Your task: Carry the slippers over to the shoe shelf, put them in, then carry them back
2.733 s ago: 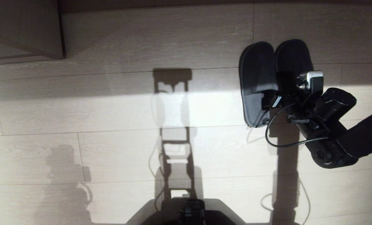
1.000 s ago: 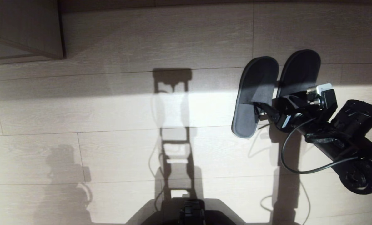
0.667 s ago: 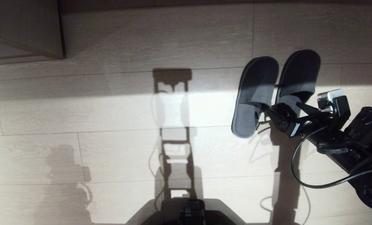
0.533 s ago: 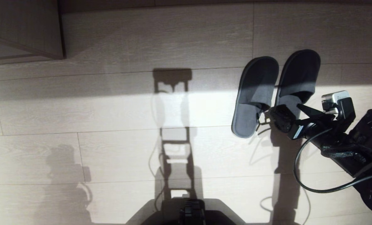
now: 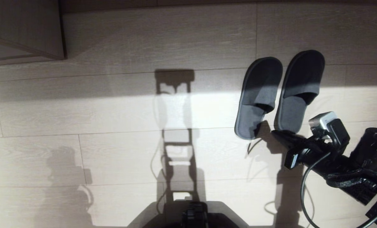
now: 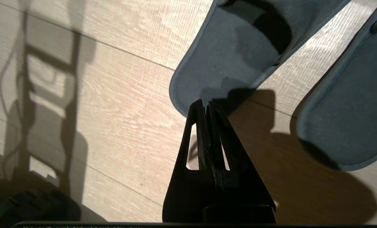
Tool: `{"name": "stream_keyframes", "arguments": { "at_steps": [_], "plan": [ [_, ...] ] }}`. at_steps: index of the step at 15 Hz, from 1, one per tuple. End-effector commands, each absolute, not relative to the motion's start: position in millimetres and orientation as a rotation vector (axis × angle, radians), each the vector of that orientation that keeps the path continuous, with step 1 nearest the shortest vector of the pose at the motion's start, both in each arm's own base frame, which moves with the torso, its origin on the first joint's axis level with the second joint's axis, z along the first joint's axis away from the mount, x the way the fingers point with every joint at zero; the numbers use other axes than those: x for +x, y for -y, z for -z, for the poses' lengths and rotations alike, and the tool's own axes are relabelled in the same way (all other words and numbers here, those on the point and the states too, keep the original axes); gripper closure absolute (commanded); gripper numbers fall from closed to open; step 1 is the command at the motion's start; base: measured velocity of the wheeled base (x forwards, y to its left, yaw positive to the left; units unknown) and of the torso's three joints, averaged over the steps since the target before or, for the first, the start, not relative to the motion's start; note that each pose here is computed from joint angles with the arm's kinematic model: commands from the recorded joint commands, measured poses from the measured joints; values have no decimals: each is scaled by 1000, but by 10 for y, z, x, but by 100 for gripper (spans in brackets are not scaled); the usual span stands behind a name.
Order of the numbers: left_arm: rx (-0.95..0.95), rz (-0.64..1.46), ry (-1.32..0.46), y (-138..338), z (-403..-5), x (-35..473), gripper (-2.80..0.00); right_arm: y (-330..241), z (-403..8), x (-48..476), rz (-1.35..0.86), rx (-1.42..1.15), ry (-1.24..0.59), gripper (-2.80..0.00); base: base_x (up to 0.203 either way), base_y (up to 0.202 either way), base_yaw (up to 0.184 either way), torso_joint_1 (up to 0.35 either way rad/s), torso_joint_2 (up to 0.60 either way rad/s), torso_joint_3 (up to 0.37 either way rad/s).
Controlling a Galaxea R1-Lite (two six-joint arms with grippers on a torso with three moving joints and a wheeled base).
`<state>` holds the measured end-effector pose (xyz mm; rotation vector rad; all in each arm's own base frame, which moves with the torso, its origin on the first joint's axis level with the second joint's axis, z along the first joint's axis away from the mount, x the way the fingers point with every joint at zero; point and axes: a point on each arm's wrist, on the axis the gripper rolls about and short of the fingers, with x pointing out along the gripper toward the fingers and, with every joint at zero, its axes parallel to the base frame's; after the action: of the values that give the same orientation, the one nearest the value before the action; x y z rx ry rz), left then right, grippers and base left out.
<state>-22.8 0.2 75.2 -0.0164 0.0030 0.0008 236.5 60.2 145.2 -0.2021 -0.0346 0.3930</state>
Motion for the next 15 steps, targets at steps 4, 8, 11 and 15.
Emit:
{"name": "stream_keyframes", "arguments": {
  "at_steps": [4,8,11,15],
  "plan": [
    [-17,-2,-3,-2,-747,-228,0,-805,-1411,2778,-356,-211,65,0,0,0,0,0,0,0],
    [-17,-2,-5,-2,-747,-227,0,-835,-1575,3031,-302,-205,130,0,0,0,0,0,0,0],
    [-17,-2,-5,-2,-747,-227,0,-747,-1750,3173,-255,-200,189,0,0,0,0,0,0,0],
    [-17,-2,-4,-2,-747,-227,0,-653,-1867,3271,-218,-200,220,0,0,0,0,0,0,0]
  ]
}}
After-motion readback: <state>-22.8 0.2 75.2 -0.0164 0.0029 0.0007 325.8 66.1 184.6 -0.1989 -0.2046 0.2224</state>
